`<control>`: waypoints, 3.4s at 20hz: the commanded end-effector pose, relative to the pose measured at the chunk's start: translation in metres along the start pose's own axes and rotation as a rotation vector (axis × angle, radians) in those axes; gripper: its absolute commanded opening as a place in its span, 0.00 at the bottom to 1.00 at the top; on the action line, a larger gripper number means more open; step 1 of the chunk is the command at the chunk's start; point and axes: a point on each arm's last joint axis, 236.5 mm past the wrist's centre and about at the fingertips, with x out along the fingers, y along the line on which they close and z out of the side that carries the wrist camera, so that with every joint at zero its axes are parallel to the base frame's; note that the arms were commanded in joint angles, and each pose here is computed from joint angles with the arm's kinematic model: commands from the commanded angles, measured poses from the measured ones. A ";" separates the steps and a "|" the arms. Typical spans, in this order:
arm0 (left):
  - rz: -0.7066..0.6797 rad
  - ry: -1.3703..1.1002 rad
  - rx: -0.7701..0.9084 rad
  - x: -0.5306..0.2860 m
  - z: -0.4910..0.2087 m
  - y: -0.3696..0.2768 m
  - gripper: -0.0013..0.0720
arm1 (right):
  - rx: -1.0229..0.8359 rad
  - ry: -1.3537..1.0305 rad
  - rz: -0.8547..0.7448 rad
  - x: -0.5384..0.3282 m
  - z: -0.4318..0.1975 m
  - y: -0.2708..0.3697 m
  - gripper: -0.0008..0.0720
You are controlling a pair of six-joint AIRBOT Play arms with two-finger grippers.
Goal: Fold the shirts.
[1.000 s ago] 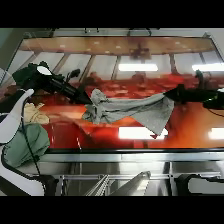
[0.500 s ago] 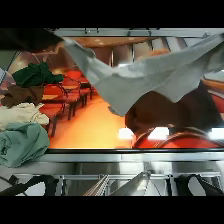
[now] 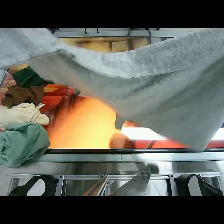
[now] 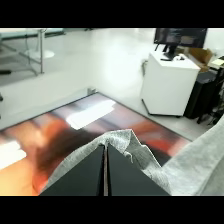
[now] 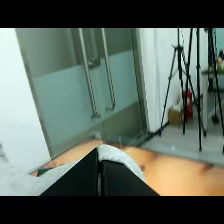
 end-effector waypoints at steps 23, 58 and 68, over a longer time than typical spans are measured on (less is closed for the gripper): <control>0.054 1.009 -1.240 0.037 -0.466 0.189 0.99 | 0.728 0.997 -0.626 -0.142 -0.396 -0.352 0.72; -0.241 0.588 -0.593 0.078 -0.242 0.042 0.05 | 0.561 0.354 0.185 0.007 -0.125 -0.127 0.03; 0.297 0.065 0.189 -0.057 -0.001 -0.014 0.05 | -0.024 -0.114 0.148 -0.010 0.062 -0.010 0.03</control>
